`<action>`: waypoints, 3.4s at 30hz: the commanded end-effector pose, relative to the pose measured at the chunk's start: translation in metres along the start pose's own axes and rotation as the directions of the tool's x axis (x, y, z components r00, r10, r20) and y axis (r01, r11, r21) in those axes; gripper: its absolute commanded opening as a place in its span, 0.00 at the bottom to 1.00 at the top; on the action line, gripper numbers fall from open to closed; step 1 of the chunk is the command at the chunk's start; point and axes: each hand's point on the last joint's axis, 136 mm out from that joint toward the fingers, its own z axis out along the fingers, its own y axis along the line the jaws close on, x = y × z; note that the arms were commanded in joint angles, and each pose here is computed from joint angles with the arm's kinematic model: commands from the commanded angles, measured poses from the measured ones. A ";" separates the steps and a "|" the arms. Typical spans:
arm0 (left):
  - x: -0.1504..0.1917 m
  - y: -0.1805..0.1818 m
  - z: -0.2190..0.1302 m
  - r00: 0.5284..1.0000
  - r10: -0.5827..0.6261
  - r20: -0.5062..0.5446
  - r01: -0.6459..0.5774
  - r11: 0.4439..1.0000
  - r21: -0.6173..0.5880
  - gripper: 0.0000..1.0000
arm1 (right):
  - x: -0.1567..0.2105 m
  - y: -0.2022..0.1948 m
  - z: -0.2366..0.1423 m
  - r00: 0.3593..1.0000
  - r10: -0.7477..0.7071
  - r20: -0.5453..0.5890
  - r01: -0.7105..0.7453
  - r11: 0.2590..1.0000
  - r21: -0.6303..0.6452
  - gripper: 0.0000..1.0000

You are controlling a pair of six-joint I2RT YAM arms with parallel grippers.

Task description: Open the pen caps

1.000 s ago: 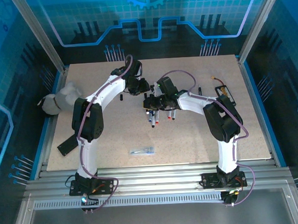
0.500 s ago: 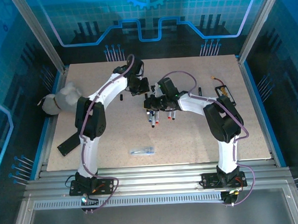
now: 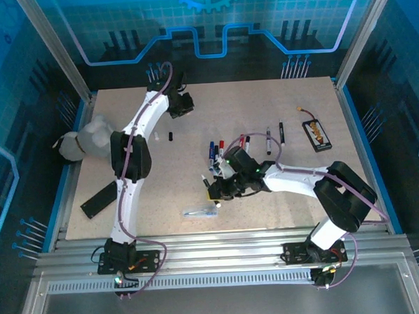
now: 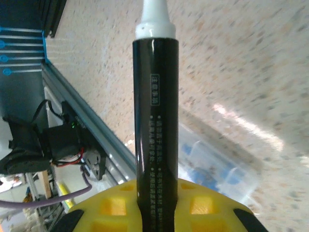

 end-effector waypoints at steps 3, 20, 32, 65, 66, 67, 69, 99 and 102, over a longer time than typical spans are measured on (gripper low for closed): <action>0.017 -0.003 -0.022 0.995 0.095 0.014 -0.094 0.995 -0.031 0.00 | -0.041 -0.035 -0.045 0.992 -0.018 0.128 -0.011 0.974 0.226 0.00; 0.052 0.061 0.008 0.980 0.173 -0.094 -0.191 0.948 -0.253 0.00 | -0.140 -0.168 -0.125 0.976 -0.025 0.218 -0.139 0.698 0.702 0.00; 0.056 0.065 0.021 0.977 0.173 -0.123 -0.201 0.943 -0.265 0.34 | -0.151 -0.213 -0.128 0.975 0.053 0.215 -0.200 0.623 0.756 0.00; 0.065 0.008 -0.005 0.965 0.249 -0.082 -0.260 0.949 -0.176 0.37 | -0.157 -0.252 -0.181 0.964 0.078 0.254 -0.264 0.371 0.890 0.33; 0.066 0.006 -0.006 0.965 0.251 -0.082 -0.262 0.950 -0.172 0.37 | -0.157 -0.250 -0.184 0.963 0.070 0.261 -0.268 0.366 0.891 0.33; 0.068 0.004 -0.006 0.964 0.255 -0.082 -0.265 0.949 -0.169 0.37 | -0.158 -0.247 -0.187 0.961 0.059 0.268 -0.271 0.366 0.890 0.33; 0.070 -0.001 -0.008 0.963 0.258 -0.081 -0.268 0.950 -0.158 0.37 | -0.160 -0.239 -0.194 0.957 0.037 0.287 -0.280 0.365 0.888 0.33; 0.140 -0.036 0.014 0.928 0.330 -0.175 -0.345 0.936 -0.066 0.46 | -0.157 -0.105 -0.148 0.926 -0.124 0.357 -0.160 0.728 0.667 0.44; 0.144 -0.035 0.018 0.926 0.329 -0.186 -0.346 0.936 -0.065 0.45 | -0.157 -0.105 -0.148 0.927 -0.123 0.354 -0.158 0.729 0.666 0.44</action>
